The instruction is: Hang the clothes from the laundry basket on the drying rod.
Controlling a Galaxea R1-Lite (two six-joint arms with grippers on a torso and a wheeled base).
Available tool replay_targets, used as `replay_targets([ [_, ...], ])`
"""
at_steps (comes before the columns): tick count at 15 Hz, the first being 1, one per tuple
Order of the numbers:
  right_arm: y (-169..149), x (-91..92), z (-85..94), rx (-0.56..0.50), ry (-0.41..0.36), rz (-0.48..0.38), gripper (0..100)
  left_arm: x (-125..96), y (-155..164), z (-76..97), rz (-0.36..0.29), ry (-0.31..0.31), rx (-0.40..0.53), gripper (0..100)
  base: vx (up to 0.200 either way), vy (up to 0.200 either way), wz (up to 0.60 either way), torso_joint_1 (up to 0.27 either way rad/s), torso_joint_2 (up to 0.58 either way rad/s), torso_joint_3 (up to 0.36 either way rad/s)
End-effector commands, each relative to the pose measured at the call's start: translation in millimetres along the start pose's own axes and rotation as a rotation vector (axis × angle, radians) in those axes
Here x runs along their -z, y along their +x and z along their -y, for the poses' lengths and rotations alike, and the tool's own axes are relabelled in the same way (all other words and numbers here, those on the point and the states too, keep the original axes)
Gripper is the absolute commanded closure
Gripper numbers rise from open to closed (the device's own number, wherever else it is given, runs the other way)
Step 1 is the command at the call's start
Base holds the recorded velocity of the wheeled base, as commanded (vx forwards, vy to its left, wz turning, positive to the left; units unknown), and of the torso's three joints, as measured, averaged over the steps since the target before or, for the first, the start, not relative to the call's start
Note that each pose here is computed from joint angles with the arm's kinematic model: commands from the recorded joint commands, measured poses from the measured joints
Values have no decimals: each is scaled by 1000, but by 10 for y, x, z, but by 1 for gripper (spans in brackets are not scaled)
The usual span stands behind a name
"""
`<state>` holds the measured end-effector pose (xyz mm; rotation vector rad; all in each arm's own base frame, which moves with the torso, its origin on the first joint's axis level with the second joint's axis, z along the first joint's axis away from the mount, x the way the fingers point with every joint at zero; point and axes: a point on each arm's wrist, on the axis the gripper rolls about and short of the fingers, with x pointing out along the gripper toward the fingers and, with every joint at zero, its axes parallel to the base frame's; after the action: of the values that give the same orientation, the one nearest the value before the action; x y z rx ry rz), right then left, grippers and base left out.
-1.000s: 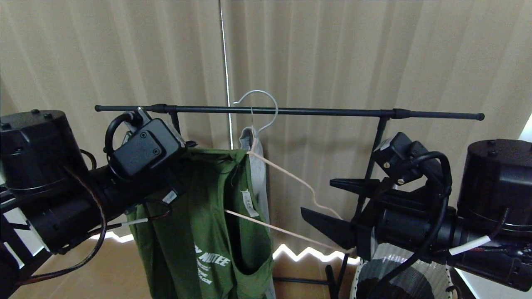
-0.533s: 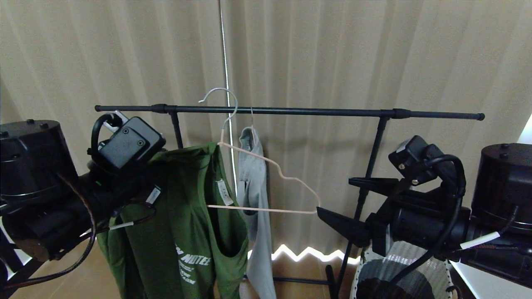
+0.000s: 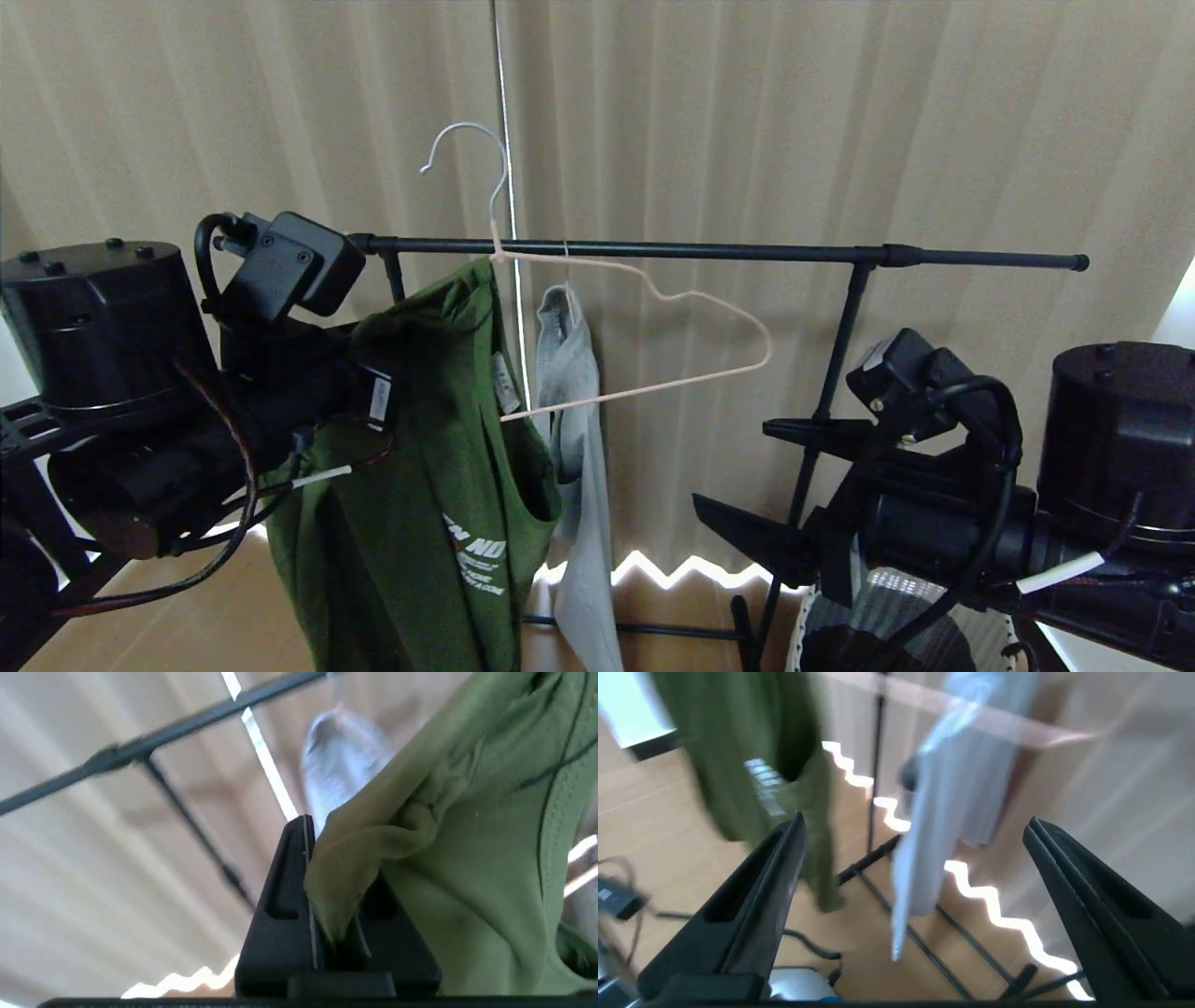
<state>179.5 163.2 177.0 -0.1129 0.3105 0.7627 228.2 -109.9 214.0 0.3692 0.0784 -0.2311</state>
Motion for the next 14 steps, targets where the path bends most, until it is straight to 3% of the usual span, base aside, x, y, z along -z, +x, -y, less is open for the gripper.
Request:
replay_targets([
  [1, 75, 25, -85, -32, -10, -19, 0, -118, 4, 85, 41, -23, 32, 100, 0, 0, 0, 0, 0, 0],
  [6, 435, 66, -154, -8, -20, 37, 0, -311, -33, 204, 106, -67, 85, 100, 0, 0, 0, 0, 0, 0],
  [9, 644, 170, -152, 33, -21, 31, 0, -360, -58, 264, 124, -84, 110, 100, 0, 0, 0, 0, 0, 0],
  [14, 716, 304, -136, 86, -25, -11, 0, -392, -76, 259, 136, -87, 112, 100, 0, 0, 0, 0, 0, 0],
])
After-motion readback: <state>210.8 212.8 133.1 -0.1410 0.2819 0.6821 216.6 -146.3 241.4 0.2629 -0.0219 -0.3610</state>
